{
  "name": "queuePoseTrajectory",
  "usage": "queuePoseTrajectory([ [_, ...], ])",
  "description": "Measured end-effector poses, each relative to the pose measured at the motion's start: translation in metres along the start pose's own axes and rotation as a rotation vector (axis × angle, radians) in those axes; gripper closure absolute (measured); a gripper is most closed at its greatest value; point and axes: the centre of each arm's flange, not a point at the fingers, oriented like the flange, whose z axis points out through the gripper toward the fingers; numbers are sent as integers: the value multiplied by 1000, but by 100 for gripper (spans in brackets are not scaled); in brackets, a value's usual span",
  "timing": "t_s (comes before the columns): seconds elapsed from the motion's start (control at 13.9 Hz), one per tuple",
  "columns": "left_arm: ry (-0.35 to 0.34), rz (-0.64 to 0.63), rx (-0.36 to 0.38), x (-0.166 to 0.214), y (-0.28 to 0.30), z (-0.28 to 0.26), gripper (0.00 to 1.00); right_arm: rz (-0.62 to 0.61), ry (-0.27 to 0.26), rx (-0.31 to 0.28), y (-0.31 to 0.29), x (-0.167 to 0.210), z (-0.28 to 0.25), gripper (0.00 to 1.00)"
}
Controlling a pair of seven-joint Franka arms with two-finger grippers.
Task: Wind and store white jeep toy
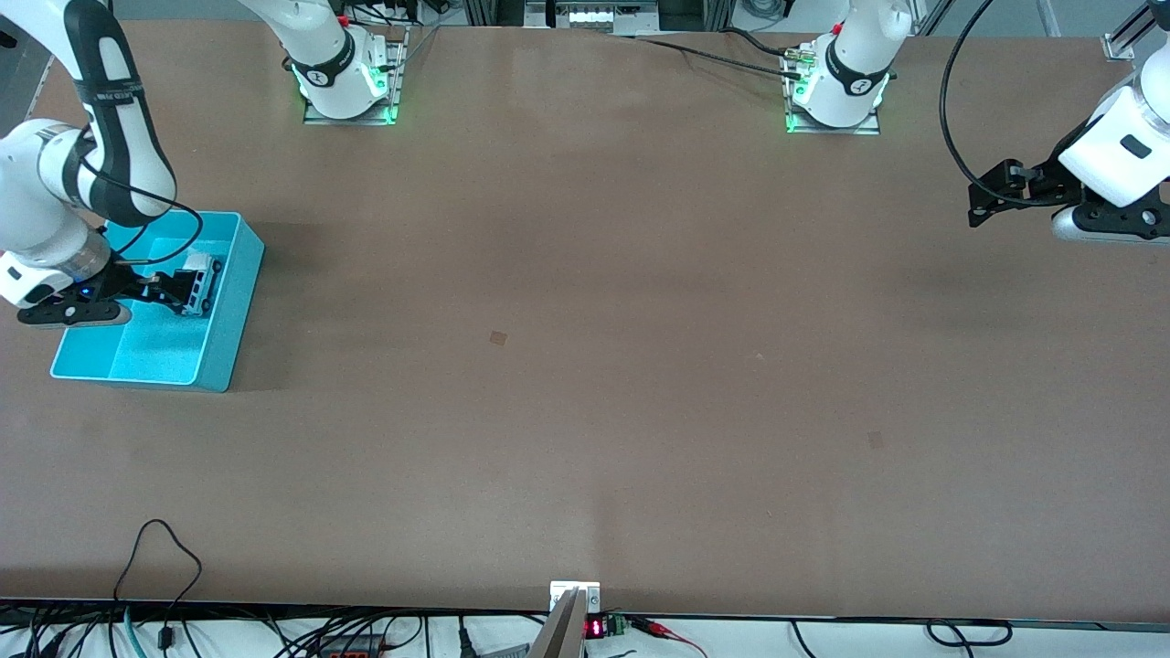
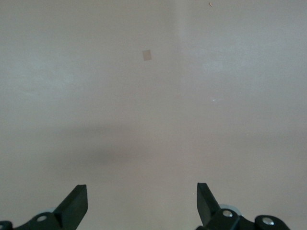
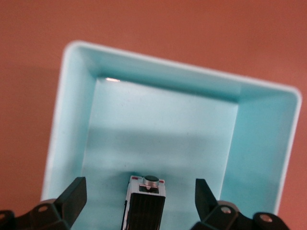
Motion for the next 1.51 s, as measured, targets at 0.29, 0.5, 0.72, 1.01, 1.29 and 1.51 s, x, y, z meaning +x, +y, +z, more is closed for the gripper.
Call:
queuePoseTrajectory([
  [0.29,0,1,0,0,1,0,0,-61,-31,41,-26,44,-62,0],
  [0.5,0,5,0,0,3,0,0,-23,-7,49,-54,71,-106,0],
  [0.72,1,6,0,0,3,0,0,26,-1,64,-71,81,-143,0],
  [1.01,1,7,0,0,4,0,0,115,-49,93,-82,81,-192,0],
  [1.29,1,8,0,0,5,-1,0,191,-109,110,-109,85,-243,0],
  [1.51,1,9,0,0,5,-1,0,208,-105,127,-123,81,-272,0],
])
